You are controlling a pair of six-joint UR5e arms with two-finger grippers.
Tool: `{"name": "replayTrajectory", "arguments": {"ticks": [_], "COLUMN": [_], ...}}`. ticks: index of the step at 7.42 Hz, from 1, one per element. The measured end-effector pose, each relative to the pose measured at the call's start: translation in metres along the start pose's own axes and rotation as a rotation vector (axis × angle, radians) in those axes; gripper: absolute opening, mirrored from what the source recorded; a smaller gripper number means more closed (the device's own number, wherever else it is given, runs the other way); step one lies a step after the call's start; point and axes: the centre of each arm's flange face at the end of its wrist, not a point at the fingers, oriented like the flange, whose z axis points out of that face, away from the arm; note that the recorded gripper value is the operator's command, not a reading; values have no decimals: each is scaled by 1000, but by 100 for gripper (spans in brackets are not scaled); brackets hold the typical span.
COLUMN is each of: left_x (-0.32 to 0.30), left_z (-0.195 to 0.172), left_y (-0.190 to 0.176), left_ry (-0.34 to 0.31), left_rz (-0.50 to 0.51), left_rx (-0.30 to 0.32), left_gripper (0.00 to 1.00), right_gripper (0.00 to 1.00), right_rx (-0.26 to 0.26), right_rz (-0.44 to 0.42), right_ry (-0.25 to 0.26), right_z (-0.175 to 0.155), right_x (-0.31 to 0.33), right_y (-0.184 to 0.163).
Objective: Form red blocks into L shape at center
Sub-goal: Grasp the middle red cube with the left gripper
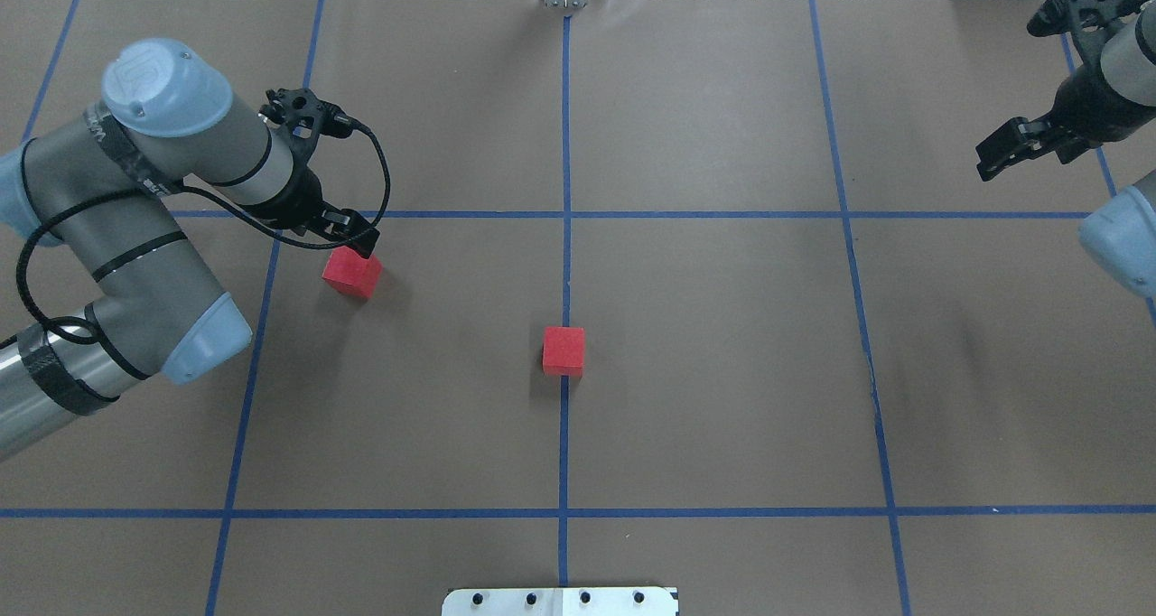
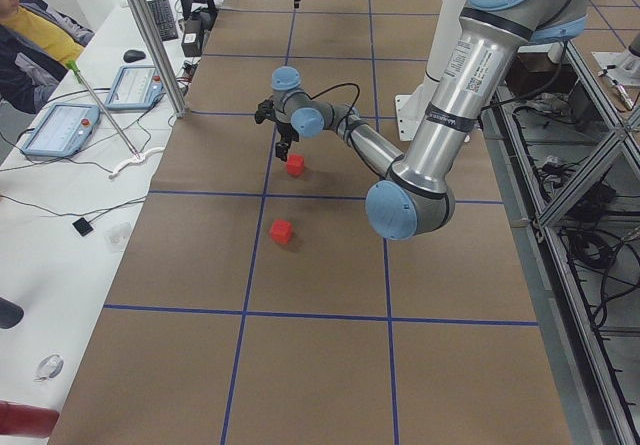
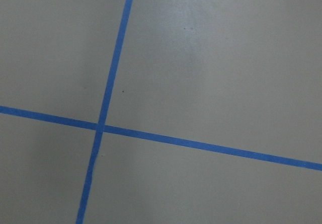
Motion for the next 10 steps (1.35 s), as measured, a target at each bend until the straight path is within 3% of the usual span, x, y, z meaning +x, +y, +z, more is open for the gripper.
{"name": "replayTrajectory", "arguments": {"ticks": [3,5,7,8,10], "left_x": [3,2,1,0,4], "left_z": [31,40,47,48,45], "left_y": [-5,-5,-3,-3,-4], "left_ry": [-19,-26,-30,-31,-27], "left_rz": [-27,-37,-44,-45,-45], "left_rx": [-43,-58,-69,-71,-67], "left_gripper": [98,74,34,19,11], "right_gripper": [100,100,99,99,99], "right_rx": [-5,-5,-5,-5,-6], "right_rz": [-2,2,2,2,-1], "right_ry": [6,7,8,8,9], "right_z": [2,2,3,3,3], "right_x": [7,8,8,8,8], "right_y": [3,4,4,4,4]}}
